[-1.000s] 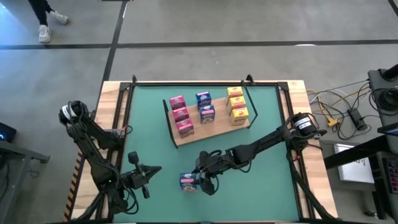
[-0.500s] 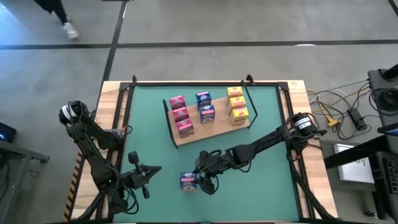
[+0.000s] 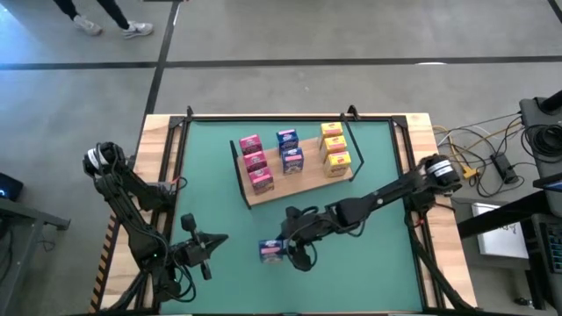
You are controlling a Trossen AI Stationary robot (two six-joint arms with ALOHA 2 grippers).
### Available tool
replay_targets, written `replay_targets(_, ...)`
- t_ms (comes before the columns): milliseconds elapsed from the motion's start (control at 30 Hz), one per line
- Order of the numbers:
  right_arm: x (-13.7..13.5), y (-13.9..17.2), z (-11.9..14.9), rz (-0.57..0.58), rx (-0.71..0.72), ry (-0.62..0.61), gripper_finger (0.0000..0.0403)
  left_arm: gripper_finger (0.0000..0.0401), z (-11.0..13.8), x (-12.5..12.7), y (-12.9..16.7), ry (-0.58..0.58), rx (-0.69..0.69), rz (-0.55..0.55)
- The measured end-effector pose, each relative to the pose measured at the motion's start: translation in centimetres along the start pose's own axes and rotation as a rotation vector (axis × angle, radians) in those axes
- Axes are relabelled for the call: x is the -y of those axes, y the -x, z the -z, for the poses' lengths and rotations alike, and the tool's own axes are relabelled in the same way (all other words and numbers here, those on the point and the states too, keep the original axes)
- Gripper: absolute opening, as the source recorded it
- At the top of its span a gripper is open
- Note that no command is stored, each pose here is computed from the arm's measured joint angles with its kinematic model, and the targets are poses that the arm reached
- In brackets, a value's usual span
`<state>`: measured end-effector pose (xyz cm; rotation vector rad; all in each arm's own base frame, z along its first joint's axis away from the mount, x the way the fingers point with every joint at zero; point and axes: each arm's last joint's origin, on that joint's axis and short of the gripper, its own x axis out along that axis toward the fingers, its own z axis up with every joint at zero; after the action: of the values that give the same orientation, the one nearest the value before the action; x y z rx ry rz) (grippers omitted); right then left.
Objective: Stack cereal on shelf
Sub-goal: Put the blue cereal box on the shelf aligned with the other blue cereal boxes
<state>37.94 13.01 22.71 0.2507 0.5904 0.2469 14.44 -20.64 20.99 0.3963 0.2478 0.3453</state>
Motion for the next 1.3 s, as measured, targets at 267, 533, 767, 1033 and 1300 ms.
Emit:
replay_targets(267, -0.1, 6.2, -1.9, 0.237, -0.028, 0.187, 0.0172, 0.0000, 0.0, 0.0, -0.1, 0.001, 0.005, -0.012)
replay_targets(533, 1.7, 10.0, -2.4, 0.497, -0.122, 0.374, 0.0172, 0.0000, -0.2, -0.3, -0.3, 0.003, 0.048, -0.100)
replay_targets(767, 4.9, 10.1, -2.3, 0.483, -0.195, 0.398, 0.0172, 0.0000, -0.2, -0.5, -0.6, 0.000, 0.050, -0.122)
replay_targets(1033, 8.4, 9.7, -1.2, 0.412, -0.196, 0.381, 0.0172, 0.0000, -0.3, -0.6, -0.9, 0.017, 0.059, -0.151)
replay_targets(1300, 10.6, 10.2, -1.0, 0.369, -0.162, 0.355, 0.0172, 0.0000, -0.4, -0.6, -0.9, 0.032, 0.062, -0.151)
